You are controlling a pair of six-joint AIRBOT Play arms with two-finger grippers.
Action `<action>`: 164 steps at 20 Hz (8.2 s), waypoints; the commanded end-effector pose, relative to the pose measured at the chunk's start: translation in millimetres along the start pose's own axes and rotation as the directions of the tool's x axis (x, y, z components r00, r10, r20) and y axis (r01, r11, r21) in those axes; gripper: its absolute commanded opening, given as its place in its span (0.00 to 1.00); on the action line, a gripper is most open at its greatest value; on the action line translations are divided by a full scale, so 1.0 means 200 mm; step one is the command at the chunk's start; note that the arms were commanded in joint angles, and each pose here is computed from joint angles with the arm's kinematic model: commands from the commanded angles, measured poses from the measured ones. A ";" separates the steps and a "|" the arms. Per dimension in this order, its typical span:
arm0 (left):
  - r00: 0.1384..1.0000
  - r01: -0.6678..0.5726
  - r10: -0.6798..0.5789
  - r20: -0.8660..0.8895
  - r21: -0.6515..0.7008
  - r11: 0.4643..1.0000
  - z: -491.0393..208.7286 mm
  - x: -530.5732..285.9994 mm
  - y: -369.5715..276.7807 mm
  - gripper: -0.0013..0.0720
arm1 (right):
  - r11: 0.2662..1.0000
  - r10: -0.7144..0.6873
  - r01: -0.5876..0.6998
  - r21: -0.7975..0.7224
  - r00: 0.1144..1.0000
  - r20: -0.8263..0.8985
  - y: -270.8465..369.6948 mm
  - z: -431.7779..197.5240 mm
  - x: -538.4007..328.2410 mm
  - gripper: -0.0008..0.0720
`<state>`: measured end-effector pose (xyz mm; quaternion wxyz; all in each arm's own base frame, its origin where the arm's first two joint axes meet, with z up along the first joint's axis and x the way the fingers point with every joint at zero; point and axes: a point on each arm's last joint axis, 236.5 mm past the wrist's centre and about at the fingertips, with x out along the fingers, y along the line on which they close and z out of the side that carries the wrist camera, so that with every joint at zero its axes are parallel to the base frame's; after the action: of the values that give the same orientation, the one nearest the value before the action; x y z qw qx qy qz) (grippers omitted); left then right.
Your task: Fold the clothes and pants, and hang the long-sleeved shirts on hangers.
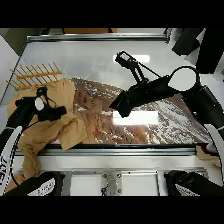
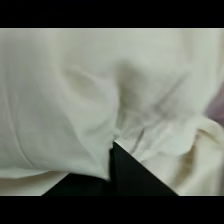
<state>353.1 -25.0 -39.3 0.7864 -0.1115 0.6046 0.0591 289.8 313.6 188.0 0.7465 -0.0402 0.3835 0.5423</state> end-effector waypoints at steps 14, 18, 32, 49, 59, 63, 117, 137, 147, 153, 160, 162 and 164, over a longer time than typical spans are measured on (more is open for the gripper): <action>0.851 0.380 -0.523 0.036 0.646 0.662 -0.08 -0.71 -1.76 0.89 | 0.716 -0.651 0.495 0.493 0.727 0.216 -0.74 -0.06 -1.26 0.02; 0.936 0.329 -0.350 0.033 0.272 0.904 0.16 -0.36 -1.14 0.90 | 0.710 -0.653 0.495 0.501 0.729 0.206 -0.74 -0.08 -1.27 0.02; 0.786 0.500 -0.517 -0.339 -0.142 0.854 -0.36 0.31 -1.25 0.89 | 0.704 -0.639 0.480 0.524 0.750 0.171 -0.83 -0.12 -1.22 0.02; 0.913 0.405 -0.396 -0.097 0.104 0.908 0.33 0.02 -0.95 0.04 | 0.348 -0.651 0.488 0.801 0.741 -0.168 -1.36 -1.09 -1.10 0.08; 0.919 0.394 -0.394 -0.007 0.037 0.918 0.49 -0.06 -0.76 0.04 | 0.175 -0.418 0.166 0.971 0.905 -0.079 -1.71 -1.44 -0.42 1.00; 0.919 0.395 -0.395 -0.010 0.043 0.918 0.49 -0.06 -0.77 0.04 | 0.266 -0.367 0.176 0.948 0.928 -0.069 -1.67 -1.31 -0.14 1.00; 0.965 0.262 -0.254 -0.071 0.351 0.899 -0.06 -0.21 -0.64 0.83 | 0.556 -0.674 0.553 0.621 0.737 -0.054 -1.04 -0.45 -1.03 0.83; 0.906 0.389 -0.407 -0.118 -0.146 0.910 -0.03 0.32 -0.80 0.83 | 0.336 -0.283 0.273 0.901 0.942 -0.180 -0.69 -1.23 0.46 0.82; 0.896 0.440 -0.444 -0.021 -0.099 0.892 0.10 0.11 -0.81 0.04 | 0.650 -0.299 0.350 0.674 0.934 -0.196 -0.76 -1.00 0.32 0.02; 0.753 0.577 -0.644 0.137 0.334 0.746 0.01 -1.11 -0.97 0.04 | 0.808 -0.438 0.487 0.331 0.873 -0.216 -0.33 -0.55 -0.57 0.02; 0.628 0.694 -0.775 0.073 0.399 0.600 -0.67 -1.81 -0.88 0.04 | 0.645 -0.413 0.490 0.586 0.869 -0.272 0.19 -0.77 -0.92 0.02; 0.665 0.688 -0.746 0.030 0.364 0.628 -0.74 -1.77 -0.85 0.04 | 0.608 -0.399 0.494 0.621 0.867 -0.299 0.19 -0.80 -0.91 0.02; 0.745 0.626 -0.667 -0.011 0.358 0.693 -0.72 -1.63 -0.83 0.04 | 0.595 -0.386 0.495 0.634 0.867 -0.315 0.10 -0.76 -0.85 0.02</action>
<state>183.2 -217.0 279.1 0.8089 -0.1956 0.4281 -0.3524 175.0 121.9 203.0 0.8047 0.0921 0.5567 0.1848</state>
